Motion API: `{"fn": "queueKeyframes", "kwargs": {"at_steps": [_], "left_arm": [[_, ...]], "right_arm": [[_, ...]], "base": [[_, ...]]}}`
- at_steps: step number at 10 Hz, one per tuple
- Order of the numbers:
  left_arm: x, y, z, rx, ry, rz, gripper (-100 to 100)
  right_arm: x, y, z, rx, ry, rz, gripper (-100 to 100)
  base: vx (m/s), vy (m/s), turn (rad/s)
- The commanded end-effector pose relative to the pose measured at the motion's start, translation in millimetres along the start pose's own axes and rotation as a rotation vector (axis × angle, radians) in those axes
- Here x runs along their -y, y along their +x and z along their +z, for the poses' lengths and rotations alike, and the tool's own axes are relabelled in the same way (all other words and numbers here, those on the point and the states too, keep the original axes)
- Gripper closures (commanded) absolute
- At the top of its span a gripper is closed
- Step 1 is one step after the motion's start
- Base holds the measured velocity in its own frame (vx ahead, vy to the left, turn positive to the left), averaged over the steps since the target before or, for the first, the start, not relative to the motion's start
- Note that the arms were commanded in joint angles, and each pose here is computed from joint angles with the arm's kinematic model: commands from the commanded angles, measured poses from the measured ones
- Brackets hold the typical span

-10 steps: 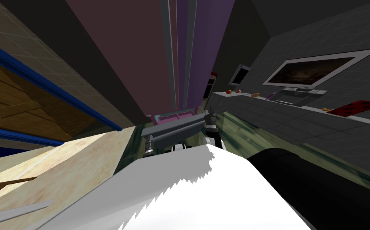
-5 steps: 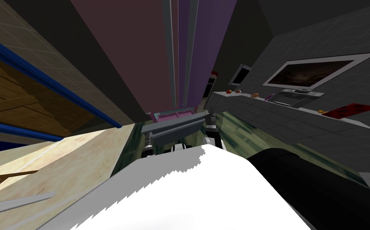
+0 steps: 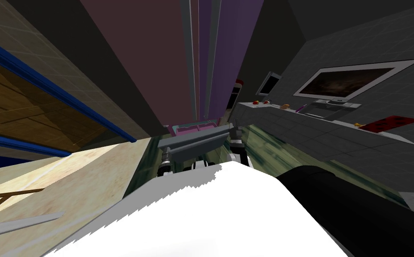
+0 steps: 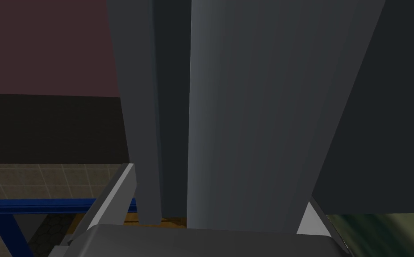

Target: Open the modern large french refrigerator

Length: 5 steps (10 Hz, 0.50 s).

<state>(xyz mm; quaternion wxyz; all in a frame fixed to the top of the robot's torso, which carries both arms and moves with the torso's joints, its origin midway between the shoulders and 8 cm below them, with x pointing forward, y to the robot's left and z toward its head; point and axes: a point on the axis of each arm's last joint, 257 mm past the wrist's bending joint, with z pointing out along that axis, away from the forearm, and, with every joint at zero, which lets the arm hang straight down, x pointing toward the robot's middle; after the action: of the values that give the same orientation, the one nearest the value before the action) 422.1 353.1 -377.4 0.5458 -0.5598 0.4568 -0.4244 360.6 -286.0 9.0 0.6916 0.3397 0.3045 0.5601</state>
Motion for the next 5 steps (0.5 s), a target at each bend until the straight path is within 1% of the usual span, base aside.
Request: {"fn": "queueKeyframes", "kwargs": {"at_steps": [1, 5], "left_arm": [[-5.0, -0.2, -2.4, 0.001, -0.013, -0.002, 0], [-15.9, -0.6, -7.9, 0.004, -0.040, -0.007, 0]], "right_arm": [[0.0, 0.0, 0.0, 0.000, 0.000, 0.000, 0], [0.0, 0.0, 0.0, 0.000, 0.000, 0.000, 0]], "base": [[0.000, 0.000, 0.000], [0.000, 0.000, 0.000]]}}
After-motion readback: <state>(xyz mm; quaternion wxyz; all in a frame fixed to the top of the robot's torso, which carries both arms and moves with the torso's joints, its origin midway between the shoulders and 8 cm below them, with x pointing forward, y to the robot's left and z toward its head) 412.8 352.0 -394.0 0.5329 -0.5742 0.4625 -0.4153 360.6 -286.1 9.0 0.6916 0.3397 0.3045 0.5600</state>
